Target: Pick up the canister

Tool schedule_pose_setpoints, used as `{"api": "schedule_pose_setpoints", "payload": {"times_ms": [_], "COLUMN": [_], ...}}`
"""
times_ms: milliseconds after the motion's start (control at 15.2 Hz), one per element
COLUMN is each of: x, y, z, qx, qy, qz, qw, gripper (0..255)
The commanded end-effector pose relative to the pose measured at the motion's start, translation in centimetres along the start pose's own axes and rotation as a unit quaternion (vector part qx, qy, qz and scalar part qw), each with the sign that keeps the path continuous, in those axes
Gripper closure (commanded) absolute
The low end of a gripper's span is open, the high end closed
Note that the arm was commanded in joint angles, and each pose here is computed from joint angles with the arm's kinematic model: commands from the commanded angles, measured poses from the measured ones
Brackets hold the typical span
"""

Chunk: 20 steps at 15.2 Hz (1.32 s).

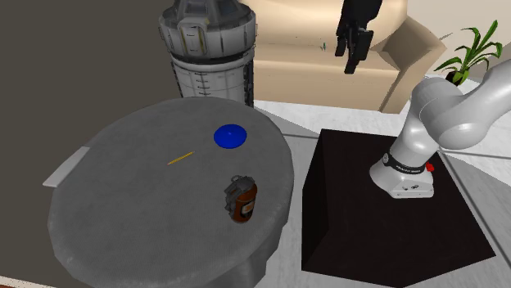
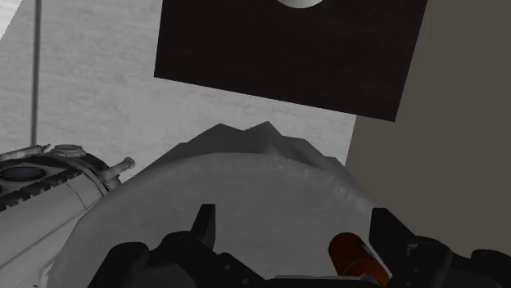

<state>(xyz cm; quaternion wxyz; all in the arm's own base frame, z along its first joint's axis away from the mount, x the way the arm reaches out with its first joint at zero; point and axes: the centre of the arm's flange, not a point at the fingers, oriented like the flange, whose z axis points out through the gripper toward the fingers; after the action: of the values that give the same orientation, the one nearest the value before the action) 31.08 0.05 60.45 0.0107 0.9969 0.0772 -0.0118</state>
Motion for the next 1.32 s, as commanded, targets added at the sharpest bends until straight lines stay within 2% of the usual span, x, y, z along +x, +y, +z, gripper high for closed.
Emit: {"api": "schedule_pose_setpoints", "payload": {"times_ms": [0,594,1254], "x": [0.0,10.3,20.6], "y": [0.0,-4.4,-10.5], "z": [0.0,6.0,13.5], "qx": [0.0,-0.007,-0.014], "qy": [0.0,-0.03,-0.063], "qz": [0.0,-0.056,-0.118], "qw": [1.0,0.998,0.9909], "gripper": [0,0,0]}}
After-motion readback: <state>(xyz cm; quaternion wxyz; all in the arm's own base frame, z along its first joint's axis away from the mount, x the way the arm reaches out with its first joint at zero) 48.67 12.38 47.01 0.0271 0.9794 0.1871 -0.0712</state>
